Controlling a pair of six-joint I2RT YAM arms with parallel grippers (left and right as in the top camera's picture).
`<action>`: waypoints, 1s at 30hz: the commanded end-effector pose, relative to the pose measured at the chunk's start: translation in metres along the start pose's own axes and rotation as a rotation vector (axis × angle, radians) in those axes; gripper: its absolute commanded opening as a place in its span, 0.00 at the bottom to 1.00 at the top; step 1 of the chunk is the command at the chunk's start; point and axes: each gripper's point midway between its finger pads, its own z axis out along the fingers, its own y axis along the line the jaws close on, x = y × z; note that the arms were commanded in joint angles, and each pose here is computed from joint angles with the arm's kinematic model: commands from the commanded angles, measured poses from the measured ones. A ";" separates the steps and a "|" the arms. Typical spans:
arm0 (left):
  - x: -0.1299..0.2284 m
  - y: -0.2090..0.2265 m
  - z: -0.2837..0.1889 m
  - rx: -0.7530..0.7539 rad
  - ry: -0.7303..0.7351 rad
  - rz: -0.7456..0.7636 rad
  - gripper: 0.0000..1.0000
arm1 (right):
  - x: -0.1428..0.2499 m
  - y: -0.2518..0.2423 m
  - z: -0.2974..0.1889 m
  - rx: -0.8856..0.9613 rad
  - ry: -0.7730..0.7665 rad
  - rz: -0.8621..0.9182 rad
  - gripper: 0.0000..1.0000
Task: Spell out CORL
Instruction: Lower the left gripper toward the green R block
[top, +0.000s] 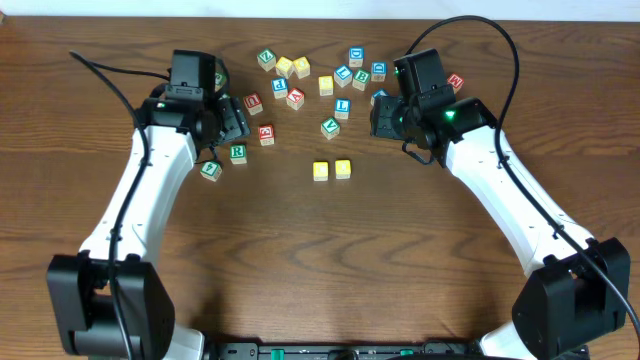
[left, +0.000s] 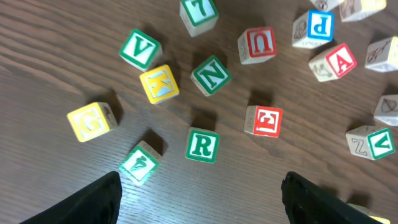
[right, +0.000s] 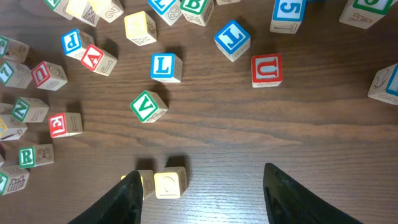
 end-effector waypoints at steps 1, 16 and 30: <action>0.012 -0.004 0.017 -0.009 0.049 0.012 0.81 | -0.012 0.001 -0.011 -0.008 -0.033 -0.008 0.57; 0.026 -0.007 0.044 -0.031 0.113 0.031 0.80 | -0.011 -0.001 -0.011 0.004 -0.034 -0.011 0.56; 0.028 -0.007 0.054 -0.034 0.122 0.067 0.78 | -0.011 -0.001 -0.011 0.006 -0.031 -0.012 0.55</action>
